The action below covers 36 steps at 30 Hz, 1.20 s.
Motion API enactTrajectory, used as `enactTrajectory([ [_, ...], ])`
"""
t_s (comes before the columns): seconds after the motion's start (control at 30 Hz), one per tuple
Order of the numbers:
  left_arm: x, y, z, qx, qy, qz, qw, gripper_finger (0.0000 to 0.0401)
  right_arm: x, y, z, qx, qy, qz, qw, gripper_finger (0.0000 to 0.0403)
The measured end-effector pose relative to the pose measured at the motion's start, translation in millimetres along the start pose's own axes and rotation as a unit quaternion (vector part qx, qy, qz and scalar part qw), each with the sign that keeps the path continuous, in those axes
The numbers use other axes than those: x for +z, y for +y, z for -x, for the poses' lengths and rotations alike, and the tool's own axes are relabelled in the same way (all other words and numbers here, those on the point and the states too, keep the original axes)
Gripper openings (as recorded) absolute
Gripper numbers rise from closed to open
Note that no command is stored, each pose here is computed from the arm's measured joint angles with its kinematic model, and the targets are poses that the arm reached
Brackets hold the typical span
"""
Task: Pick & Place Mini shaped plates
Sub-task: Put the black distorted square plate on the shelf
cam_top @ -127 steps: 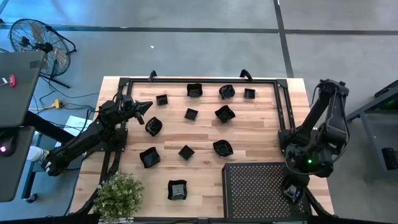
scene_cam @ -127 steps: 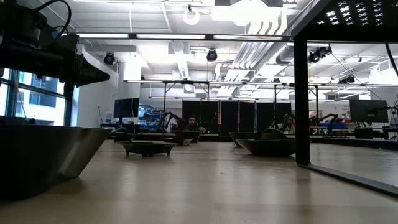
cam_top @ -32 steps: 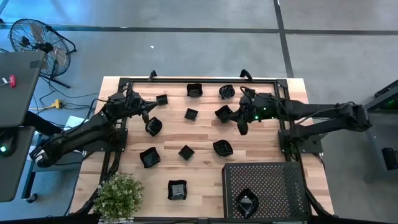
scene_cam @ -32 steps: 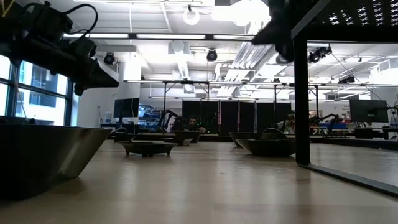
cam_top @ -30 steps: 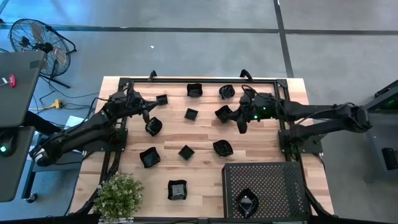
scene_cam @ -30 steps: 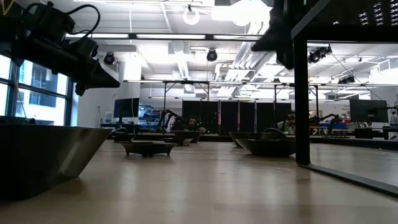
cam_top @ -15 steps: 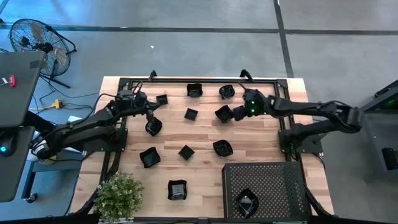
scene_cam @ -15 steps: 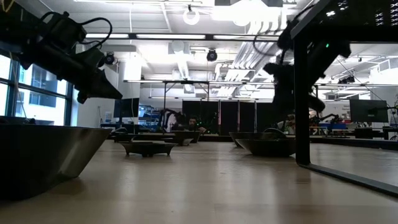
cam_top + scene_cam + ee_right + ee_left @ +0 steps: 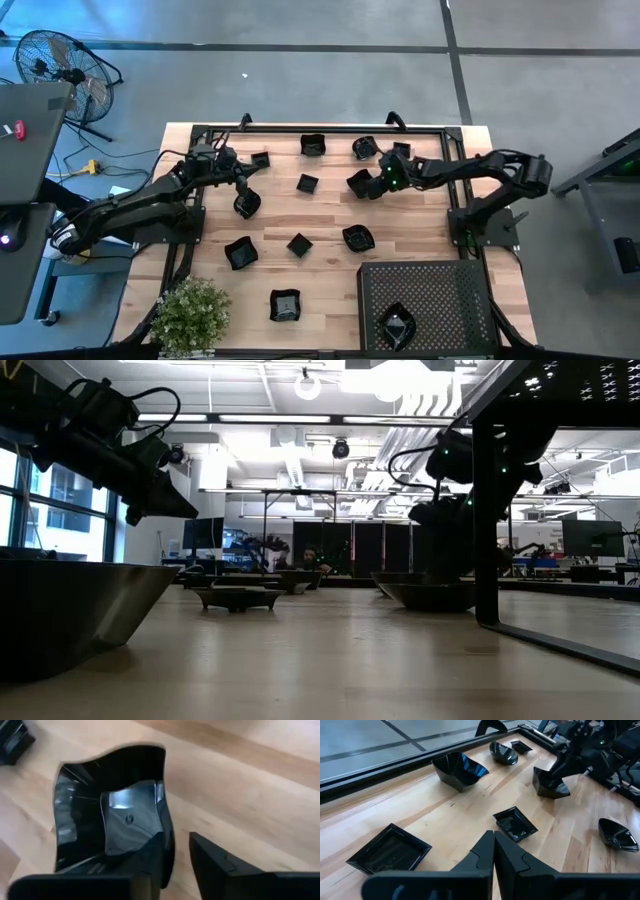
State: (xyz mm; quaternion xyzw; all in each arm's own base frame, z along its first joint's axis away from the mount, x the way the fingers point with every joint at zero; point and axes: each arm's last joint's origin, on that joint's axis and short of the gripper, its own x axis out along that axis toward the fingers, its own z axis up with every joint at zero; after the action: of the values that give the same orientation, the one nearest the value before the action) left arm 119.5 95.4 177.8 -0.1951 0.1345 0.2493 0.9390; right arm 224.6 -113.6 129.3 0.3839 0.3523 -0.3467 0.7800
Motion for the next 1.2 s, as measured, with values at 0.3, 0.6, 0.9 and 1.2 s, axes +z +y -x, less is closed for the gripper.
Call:
enactTrajectory([
  [0.3,-0.1,0.0,0.0,0.0,0.0,0.0,1.0,0.0001,6.2,5.1,17.5,0.026,-0.028,-0.011,0.999,0.0013],
  [0.6,-0.3,0.1,0.0,0.0,0.001,0.0,1.0,0.0001,7.9,8.8,66.9,0.09,-0.037,-0.025,0.995,0.0007],
  [0.9,-0.3,0.1,0.0,0.001,0.002,0.0,1.0,0.0001,-10.7,23.2,165.3,0.163,0.018,-0.009,0.987,0.0006],
  [1.2,-0.3,0.1,0.0,0.0,0.002,0.0,1.0,0.0001,-31.7,58.2,267.0,0.153,0.063,0.001,0.986,0.0003],
])
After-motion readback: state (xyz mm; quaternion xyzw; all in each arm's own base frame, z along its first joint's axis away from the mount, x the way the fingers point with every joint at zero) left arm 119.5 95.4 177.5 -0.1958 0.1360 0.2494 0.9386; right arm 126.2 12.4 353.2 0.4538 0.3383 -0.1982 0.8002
